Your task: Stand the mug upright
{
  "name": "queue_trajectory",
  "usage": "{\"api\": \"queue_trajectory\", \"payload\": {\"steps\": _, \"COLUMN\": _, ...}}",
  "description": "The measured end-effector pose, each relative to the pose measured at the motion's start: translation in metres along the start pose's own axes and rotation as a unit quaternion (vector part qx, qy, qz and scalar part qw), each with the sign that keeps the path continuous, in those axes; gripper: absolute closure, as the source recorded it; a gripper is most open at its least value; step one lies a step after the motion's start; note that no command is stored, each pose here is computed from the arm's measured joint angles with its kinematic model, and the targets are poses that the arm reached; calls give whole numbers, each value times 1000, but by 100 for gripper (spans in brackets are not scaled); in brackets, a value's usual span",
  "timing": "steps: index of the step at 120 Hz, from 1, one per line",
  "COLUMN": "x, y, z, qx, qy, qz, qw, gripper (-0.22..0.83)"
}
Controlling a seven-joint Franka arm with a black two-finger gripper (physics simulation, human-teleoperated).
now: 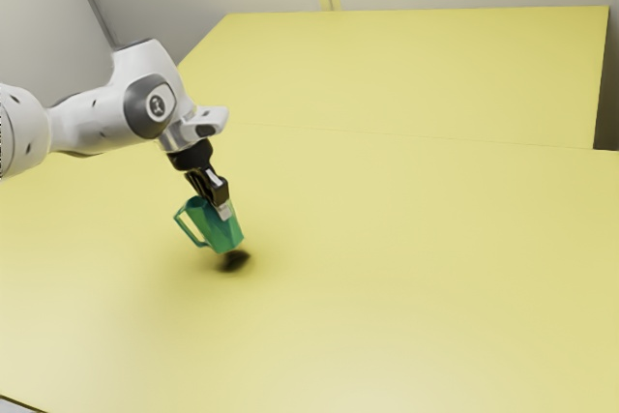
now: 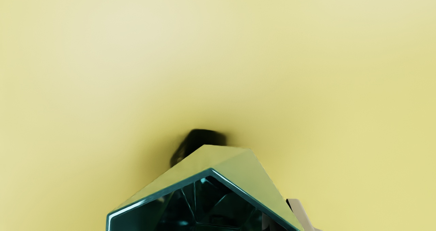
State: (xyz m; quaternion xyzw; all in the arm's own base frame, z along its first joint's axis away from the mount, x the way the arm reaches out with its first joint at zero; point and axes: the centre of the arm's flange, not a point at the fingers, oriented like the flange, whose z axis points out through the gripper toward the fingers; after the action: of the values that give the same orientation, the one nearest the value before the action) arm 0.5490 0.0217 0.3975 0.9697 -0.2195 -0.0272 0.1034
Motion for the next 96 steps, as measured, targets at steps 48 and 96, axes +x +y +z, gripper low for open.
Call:
{"api": "queue_trajectory", "payload": {"steps": 48, "x": 46, "y": 28, "z": 15, "qx": 80, "qy": -20, "qz": 61, "qw": 995, "gripper": 79}}
{"api": "queue_trajectory", "payload": {"steps": 96, "x": 52, "y": 35, "z": 48, "qx": 103, "qy": -39, "qz": 68, "qw": 992, "gripper": 79}}
